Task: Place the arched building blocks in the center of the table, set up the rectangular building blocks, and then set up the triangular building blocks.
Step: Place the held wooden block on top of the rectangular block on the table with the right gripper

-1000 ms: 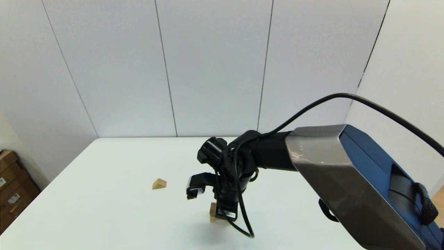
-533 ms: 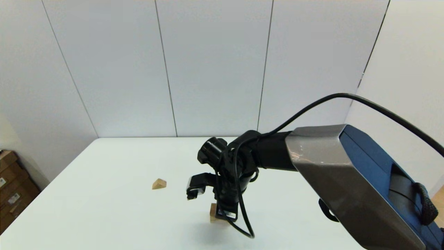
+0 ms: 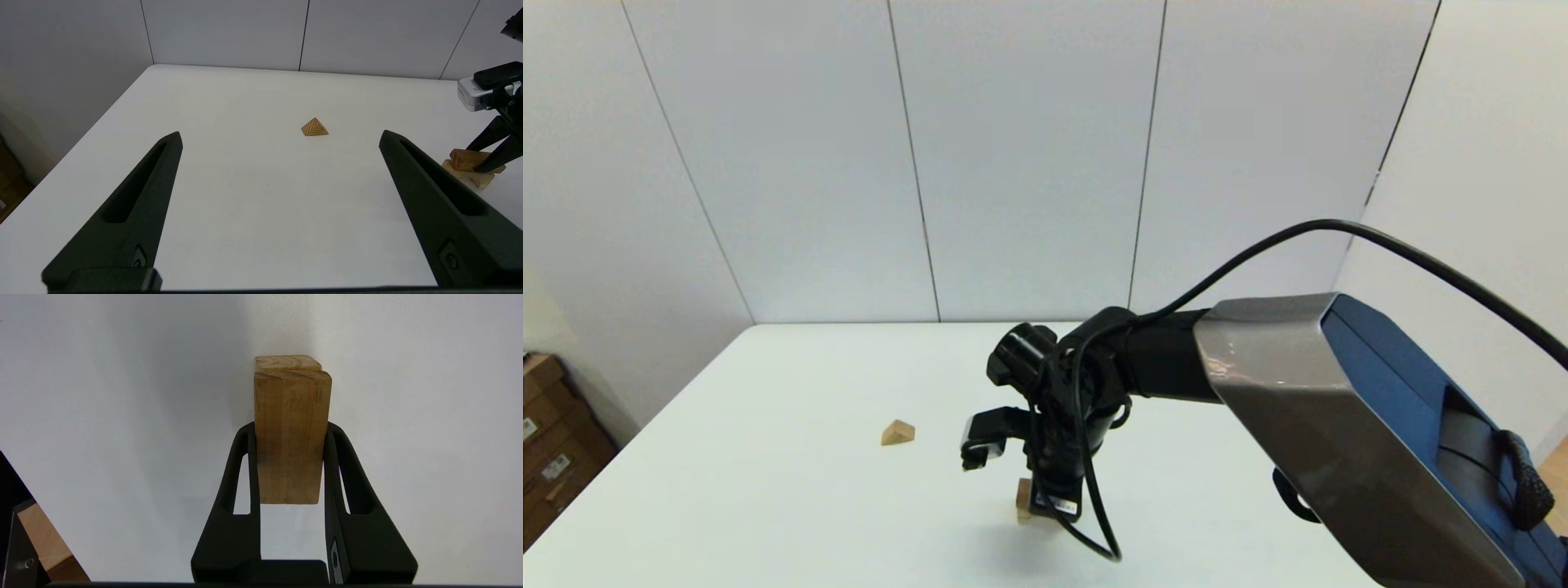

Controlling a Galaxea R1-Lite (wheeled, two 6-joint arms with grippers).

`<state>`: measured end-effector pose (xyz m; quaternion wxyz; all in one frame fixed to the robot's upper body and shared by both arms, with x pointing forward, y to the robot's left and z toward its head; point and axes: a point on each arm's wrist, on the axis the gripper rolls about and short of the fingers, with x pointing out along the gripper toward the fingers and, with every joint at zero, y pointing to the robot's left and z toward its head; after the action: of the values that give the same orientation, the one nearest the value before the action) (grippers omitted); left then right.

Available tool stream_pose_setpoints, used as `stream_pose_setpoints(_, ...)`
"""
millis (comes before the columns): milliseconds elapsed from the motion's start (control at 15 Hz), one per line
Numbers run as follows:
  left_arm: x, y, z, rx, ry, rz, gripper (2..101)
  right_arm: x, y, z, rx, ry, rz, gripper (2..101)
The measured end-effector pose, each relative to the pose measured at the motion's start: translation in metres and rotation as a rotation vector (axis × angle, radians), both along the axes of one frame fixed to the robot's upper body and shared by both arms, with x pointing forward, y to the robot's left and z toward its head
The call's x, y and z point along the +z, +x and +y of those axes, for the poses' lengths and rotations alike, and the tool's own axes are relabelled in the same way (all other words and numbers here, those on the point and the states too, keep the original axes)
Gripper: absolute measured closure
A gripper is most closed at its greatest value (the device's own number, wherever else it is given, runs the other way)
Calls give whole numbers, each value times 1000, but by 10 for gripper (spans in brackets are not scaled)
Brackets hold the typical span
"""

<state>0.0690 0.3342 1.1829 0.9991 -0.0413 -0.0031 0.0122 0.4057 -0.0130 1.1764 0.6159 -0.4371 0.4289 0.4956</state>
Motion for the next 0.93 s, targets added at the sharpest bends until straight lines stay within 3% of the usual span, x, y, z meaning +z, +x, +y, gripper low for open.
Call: stream_pose_setpoints(933,0,0,0,0,-1,0,54,-2,2,0,-1,0,-2,780)
